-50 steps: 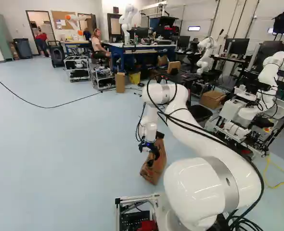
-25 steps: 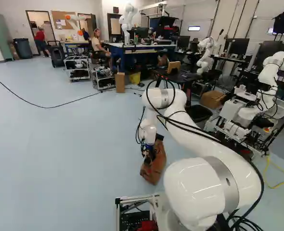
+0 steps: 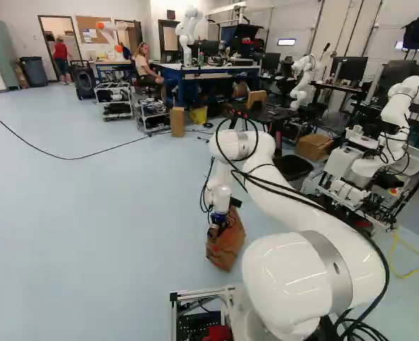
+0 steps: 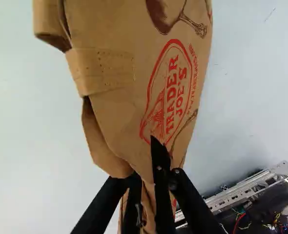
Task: Pick up the grocery bag from the ground
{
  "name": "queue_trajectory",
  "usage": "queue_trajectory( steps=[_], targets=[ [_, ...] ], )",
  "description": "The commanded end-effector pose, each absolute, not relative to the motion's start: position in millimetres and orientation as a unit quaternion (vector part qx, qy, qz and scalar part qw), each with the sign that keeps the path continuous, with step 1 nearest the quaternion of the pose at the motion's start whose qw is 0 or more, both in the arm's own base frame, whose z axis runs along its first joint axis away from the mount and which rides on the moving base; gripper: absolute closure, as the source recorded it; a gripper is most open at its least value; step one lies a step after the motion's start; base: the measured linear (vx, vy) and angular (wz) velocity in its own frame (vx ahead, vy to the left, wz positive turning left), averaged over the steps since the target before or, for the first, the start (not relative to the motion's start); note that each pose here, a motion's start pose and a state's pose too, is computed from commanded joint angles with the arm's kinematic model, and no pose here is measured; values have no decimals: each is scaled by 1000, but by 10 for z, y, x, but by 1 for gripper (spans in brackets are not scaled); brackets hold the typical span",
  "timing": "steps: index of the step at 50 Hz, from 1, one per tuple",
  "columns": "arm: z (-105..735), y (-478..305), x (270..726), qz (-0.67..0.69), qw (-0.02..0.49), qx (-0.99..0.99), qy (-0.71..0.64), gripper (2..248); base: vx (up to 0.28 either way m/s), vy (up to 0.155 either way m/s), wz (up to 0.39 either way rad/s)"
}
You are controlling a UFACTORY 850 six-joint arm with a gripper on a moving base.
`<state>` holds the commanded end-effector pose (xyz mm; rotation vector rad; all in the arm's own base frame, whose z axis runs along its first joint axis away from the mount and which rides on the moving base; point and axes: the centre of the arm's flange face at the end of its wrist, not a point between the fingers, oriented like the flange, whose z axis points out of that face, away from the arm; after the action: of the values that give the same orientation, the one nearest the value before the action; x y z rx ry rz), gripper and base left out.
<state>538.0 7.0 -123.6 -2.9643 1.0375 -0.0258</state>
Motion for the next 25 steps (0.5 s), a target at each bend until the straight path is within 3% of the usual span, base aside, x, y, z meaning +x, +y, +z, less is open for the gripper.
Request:
queue_trajectory(
  steps=[25],
  targets=[
    [-886,70,5346,-9,1,-944,330,226,0,0,0]
  ],
)
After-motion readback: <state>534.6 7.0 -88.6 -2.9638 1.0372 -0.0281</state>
